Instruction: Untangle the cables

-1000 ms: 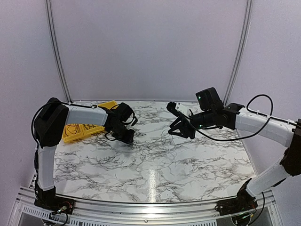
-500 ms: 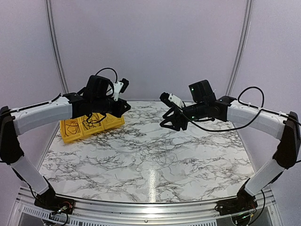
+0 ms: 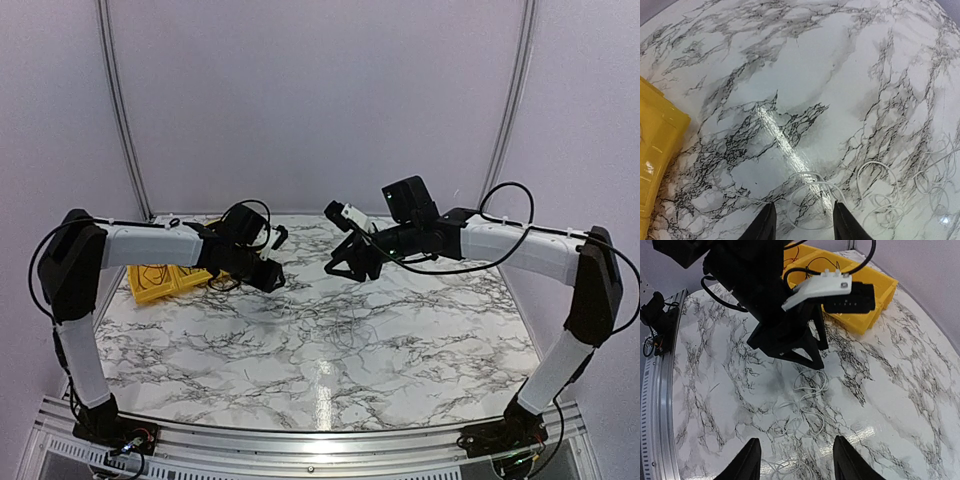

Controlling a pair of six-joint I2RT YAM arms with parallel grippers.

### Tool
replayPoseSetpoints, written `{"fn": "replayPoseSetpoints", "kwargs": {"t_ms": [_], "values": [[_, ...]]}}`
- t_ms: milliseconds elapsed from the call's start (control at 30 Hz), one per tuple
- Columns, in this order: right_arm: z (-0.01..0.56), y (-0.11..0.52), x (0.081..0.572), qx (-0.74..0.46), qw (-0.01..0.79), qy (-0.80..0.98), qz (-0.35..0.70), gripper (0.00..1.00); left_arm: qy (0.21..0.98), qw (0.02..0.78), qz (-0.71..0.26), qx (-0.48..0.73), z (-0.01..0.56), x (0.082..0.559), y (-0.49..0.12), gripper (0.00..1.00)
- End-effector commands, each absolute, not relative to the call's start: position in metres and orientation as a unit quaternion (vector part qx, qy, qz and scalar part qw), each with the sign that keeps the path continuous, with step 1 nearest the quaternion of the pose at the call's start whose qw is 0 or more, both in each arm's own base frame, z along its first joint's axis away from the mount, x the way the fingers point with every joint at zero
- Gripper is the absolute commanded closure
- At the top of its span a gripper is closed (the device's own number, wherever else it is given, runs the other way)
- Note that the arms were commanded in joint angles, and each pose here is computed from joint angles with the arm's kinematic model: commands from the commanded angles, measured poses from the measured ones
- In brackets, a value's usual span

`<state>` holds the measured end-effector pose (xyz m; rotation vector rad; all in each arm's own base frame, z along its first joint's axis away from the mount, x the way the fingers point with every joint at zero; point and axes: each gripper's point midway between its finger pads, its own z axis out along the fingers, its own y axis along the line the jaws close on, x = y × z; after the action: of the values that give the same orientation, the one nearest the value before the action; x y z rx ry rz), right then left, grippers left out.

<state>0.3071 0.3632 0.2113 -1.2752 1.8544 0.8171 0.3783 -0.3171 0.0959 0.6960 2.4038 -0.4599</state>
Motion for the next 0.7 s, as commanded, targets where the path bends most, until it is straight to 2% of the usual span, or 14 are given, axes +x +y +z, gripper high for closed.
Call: {"fn": "replayPoseSetpoints", "kwargs": {"t_ms": [0,267,333,400,467,567,667], "values": [[0.222,0.364,0.307,-0.49,0.383,0.717,0.315,0.5,0.892,0.263,-0.149,0.336,0.069,0.374,-0.319,0.59],[0.218,0.355,0.303,-0.492,0.384,0.72,0.303,0.5,0.894,0.209,-0.125,0.377,0.02,0.372,-0.317,0.67],[0.216,0.355,0.303,-0.493,0.385,0.72,0.3,0.5,0.895,0.209,-0.125,0.375,0.015,0.375,-0.32,0.76],[0.217,0.355,0.304,-0.494,0.386,0.72,0.298,0.5,0.895,0.223,-0.122,0.366,0.019,0.382,-0.321,0.89],[0.216,0.355,0.304,-0.496,0.386,0.719,0.298,0.51,0.892,0.247,-0.122,0.359,0.03,0.389,-0.323,1.0],[0.218,0.357,0.306,-0.498,0.388,0.717,0.297,0.52,0.882,0.289,-0.131,0.348,0.065,0.396,-0.327,1.0],[0.222,0.362,0.311,-0.498,0.393,0.714,0.298,0.52,0.851,0.358,-0.164,0.349,0.126,0.393,-0.333,1.0]]}}
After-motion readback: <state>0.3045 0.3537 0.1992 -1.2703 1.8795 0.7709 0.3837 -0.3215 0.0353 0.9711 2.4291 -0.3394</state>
